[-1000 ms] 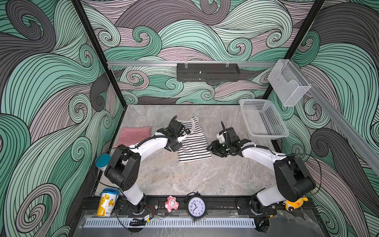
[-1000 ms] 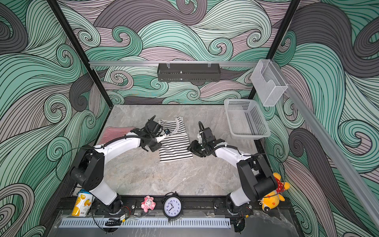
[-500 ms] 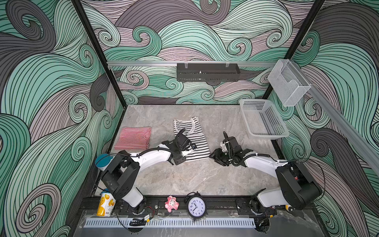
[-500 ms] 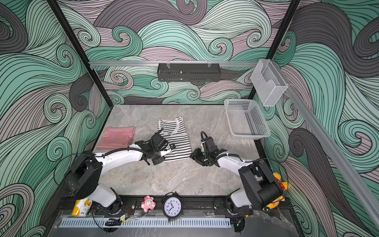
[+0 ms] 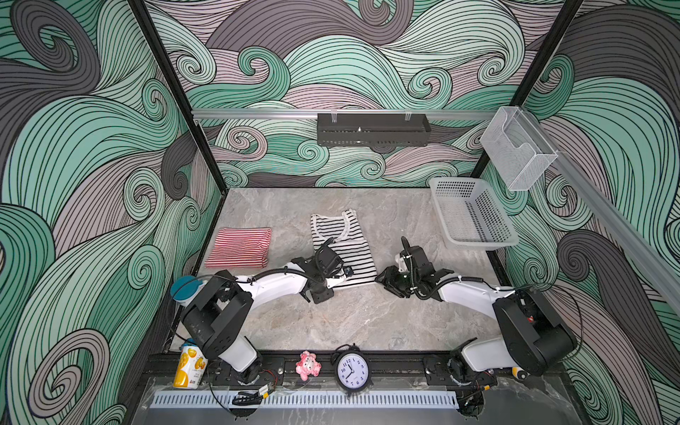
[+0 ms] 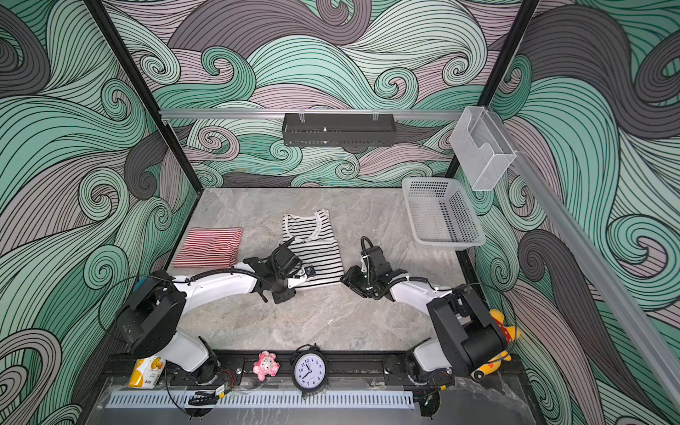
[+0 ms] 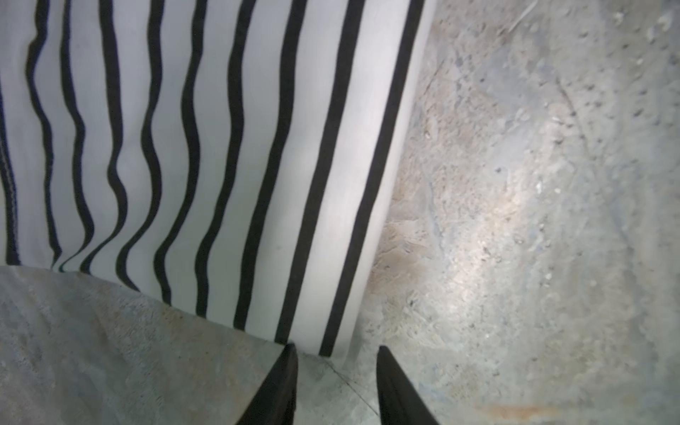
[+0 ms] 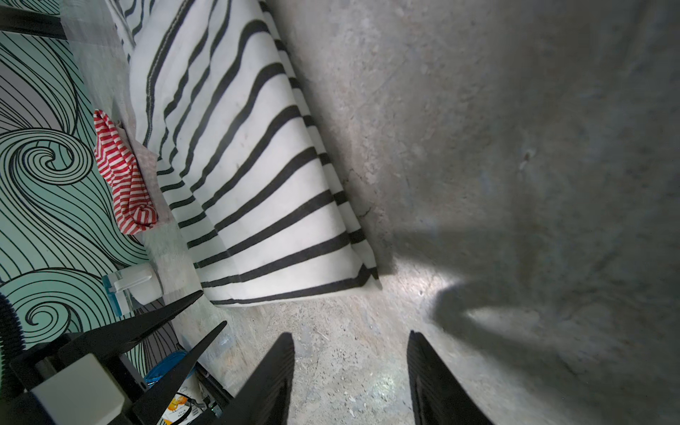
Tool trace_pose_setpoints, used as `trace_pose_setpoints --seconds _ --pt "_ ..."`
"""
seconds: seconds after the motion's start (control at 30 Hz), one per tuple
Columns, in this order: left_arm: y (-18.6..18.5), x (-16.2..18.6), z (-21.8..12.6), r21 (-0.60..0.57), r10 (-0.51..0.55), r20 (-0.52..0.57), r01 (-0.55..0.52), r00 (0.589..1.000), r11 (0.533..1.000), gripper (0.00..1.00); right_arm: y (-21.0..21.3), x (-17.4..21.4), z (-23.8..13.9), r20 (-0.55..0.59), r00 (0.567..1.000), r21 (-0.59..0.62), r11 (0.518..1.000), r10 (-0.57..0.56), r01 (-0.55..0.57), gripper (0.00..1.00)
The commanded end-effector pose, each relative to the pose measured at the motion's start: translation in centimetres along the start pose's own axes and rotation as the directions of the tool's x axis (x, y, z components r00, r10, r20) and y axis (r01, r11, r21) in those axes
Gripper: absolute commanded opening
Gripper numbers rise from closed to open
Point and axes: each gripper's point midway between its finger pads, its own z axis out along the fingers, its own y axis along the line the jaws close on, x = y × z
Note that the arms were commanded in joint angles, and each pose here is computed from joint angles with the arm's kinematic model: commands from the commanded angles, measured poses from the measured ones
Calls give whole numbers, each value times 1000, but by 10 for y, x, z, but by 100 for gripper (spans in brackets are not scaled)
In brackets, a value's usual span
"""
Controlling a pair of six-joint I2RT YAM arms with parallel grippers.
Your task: Fold and stack the tank tops
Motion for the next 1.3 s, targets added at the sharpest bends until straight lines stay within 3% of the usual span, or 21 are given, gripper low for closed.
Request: trace_pose_setpoints --seconds 0.0,0.23,0.43,0.5,0.6,0.7,1.27 --pt "-5 -5 4 28 10 -1 -10 1000 1000 38 -6 2 3 6 1000 13 1000 18 -18 51" --pt "5 -1 17 -20 8 -51 -9 999 1000 38 -7 3 4 4 1000 13 1000 18 -18 51" --pt "-1 8 26 15 36 -117 -34 992 999 34 -8 3 4 4 1000 15 1000 24 -24 51" --pt "-4 12 27 26 50 -141 -47 989 999 27 -10 4 5 4 1000 20 999 27 -27 51" --pt "-9 16 26 52 70 -159 -62 985 997 9 -12 4 6 4 999 27 999 37 -37 51" --pt "-13 16 23 71 79 -156 -69 985 995 2 -14 4 9 2 999 29 999 46 -46 51" --pt "-10 8 18 61 62 -135 -54 989 997 0 -16 7 27 -28 997 21 997 78 -77 49"
